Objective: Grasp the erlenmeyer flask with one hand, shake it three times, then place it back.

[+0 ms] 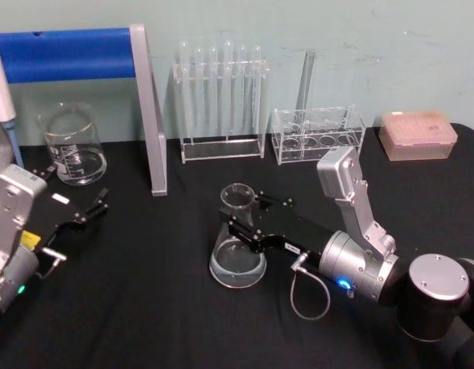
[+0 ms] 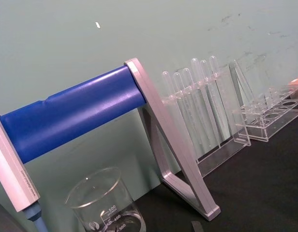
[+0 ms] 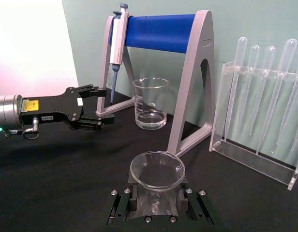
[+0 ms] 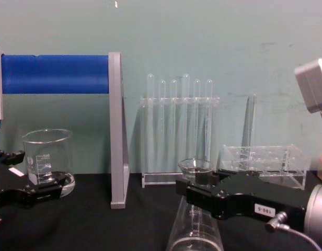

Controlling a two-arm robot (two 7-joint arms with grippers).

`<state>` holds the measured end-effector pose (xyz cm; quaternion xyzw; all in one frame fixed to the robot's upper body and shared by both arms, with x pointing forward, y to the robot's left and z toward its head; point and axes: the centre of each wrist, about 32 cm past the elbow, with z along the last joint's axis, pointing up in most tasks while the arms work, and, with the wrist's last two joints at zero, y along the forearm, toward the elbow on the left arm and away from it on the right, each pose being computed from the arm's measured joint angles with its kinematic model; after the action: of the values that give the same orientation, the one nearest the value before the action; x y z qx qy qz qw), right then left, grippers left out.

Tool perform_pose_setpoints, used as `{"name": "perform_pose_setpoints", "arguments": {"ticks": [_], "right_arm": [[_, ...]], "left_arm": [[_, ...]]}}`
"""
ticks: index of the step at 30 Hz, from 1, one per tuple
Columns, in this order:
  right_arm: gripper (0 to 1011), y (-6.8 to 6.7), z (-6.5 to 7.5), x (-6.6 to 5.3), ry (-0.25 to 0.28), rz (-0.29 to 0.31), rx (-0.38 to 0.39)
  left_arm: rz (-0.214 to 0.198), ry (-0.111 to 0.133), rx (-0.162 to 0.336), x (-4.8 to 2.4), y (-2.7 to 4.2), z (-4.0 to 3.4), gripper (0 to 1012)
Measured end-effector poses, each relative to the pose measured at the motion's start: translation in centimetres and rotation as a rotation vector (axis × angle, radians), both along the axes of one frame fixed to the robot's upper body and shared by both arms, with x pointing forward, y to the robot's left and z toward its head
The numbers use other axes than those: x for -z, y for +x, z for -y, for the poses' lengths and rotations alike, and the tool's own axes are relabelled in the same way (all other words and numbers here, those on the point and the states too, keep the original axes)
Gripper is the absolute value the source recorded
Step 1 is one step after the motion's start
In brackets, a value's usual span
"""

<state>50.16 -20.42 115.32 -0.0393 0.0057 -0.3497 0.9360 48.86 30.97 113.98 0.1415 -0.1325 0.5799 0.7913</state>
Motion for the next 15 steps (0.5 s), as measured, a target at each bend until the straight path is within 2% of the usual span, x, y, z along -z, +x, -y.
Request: {"name": "perform_pose_setpoints", "arguments": {"ticks": [15], "right_arm": [[449, -0.01, -0.08, 0.04, -0.001, -0.006, 0.0]], "left_arm": [[0.0, 0.0, 0.0, 0.0, 0.0, 0.0, 1001]]}}
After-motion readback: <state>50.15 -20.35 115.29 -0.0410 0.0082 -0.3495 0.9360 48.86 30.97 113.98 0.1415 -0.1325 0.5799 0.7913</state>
